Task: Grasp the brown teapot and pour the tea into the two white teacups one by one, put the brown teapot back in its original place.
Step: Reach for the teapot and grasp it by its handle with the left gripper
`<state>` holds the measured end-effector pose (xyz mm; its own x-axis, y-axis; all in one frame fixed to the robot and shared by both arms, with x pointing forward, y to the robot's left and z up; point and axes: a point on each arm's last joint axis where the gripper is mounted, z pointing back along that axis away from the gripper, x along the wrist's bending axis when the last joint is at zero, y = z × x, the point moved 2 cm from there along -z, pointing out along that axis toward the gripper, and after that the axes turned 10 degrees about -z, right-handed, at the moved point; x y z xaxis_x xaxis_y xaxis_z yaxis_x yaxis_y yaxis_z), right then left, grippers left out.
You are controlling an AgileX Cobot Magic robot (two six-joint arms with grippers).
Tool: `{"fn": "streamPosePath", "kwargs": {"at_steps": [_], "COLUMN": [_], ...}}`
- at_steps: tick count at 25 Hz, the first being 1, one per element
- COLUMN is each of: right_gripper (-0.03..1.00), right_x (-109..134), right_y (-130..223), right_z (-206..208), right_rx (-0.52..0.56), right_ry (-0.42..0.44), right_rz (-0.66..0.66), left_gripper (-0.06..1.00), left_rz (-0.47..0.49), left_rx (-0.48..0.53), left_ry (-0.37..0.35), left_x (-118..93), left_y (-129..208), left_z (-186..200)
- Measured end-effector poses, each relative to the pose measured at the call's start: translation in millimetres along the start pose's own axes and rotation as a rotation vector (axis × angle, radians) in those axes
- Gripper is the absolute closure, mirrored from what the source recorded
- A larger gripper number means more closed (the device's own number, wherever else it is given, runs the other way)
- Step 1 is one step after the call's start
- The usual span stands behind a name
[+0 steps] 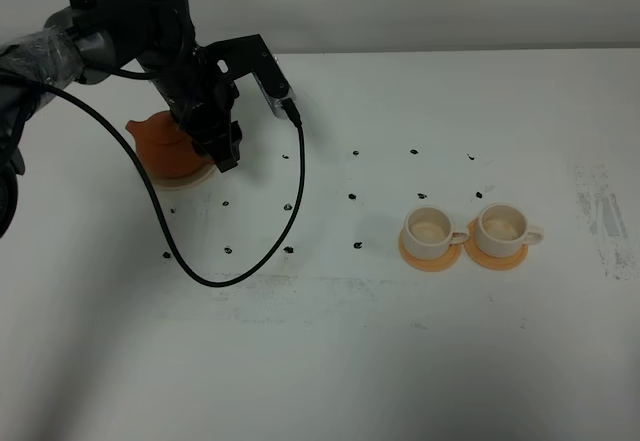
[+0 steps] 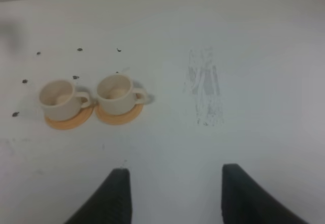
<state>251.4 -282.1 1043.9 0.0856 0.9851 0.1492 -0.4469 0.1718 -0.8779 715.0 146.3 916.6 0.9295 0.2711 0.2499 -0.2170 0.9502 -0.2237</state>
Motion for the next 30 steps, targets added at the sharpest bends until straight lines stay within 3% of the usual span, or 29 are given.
{"fn": "streamPosePath", "kwargs": {"at_steps": [12,21,27,30], "right_gripper": [0.54,0.54,0.54,0.54], "right_x": [0,0,0,0], "right_y": [0,0,0,0], "right_z": [0,0,0,0], "right_rx": [0.0,0.0,0.0,0.0], "right_ry": [0.0,0.0,0.0,0.0], "right_rz": [0.0,0.0,0.0,0.0], "left_gripper": [0.44,0.44,0.44,0.44], "left_rz": [0.002,-0.017,-0.048,-0.053], "left_rx": [-0.016,-0.087,-0.123,-0.155], "left_ry": [0.03,-0.081,-0.117,-0.171], "left_x": [-1,7,-8,-16], "left_y": [1,-15,-27,-27], "left_z": [8,52,54,56]}}
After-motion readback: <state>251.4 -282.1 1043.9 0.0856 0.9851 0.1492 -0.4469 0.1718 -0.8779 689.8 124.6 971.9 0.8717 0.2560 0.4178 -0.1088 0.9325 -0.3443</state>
